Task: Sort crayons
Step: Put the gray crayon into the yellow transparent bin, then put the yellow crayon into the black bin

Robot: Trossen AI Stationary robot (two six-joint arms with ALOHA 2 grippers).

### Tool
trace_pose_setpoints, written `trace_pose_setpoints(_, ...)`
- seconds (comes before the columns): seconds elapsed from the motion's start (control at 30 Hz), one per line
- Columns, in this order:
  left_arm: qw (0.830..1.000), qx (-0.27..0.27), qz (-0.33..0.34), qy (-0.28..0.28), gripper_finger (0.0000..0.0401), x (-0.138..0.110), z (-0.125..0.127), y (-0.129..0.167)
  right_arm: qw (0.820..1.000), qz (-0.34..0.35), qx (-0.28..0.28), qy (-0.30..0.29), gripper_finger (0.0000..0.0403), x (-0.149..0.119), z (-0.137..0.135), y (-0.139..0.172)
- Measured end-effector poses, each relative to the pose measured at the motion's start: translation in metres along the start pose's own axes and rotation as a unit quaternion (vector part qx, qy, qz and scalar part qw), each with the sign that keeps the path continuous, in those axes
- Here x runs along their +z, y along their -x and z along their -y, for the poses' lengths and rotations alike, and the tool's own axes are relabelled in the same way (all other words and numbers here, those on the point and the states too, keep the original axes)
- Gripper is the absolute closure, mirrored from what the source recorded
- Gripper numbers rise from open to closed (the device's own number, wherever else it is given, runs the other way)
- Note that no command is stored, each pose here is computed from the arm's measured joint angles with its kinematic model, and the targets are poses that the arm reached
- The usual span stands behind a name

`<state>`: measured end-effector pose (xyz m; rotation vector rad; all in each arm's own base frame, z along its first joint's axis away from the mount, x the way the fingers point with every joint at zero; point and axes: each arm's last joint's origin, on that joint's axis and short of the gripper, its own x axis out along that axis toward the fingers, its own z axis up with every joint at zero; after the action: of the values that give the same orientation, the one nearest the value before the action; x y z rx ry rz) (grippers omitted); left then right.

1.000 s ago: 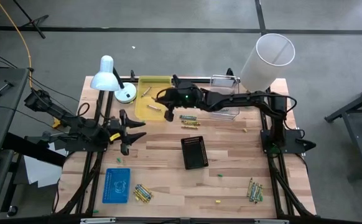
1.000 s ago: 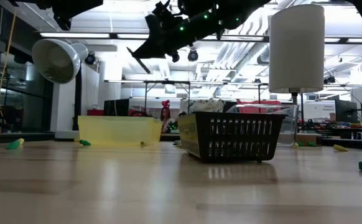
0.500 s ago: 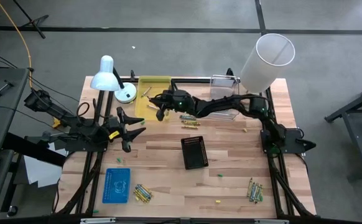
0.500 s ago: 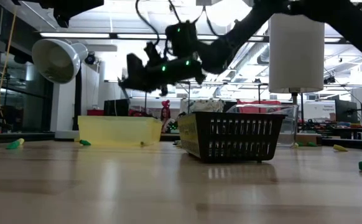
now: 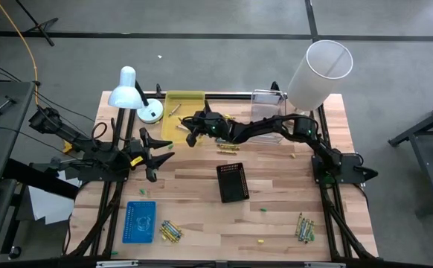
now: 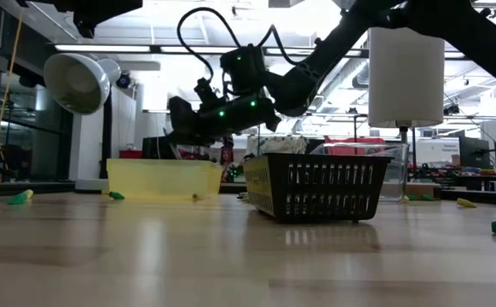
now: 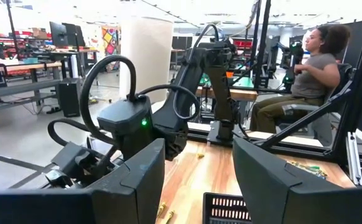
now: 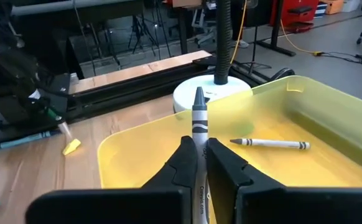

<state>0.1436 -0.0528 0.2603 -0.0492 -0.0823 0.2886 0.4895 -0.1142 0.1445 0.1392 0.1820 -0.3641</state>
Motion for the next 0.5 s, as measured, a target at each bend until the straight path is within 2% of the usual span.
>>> trace_pose_setpoints(0.23,1.000,0.000,0.000,0.000,0.0227,0.000,0.000,0.000,1.000,-0.011,0.021,0.003,0.0341,0.003,0.001,0.001)
trace_pose_setpoints(0.4,1.000,0.000,-0.002,-0.002,0.0227,-0.001,0.000,0.000,0.999,-0.020,0.028,0.020,0.0272,0.019,0.007,0.007)
trace_pose_setpoints(0.5,1.000,0.000,-0.003,-0.003,0.0227,-0.001,0.000,0.000,0.997,-0.043,0.018,0.057,0.0235,0.033,0.012,0.016)
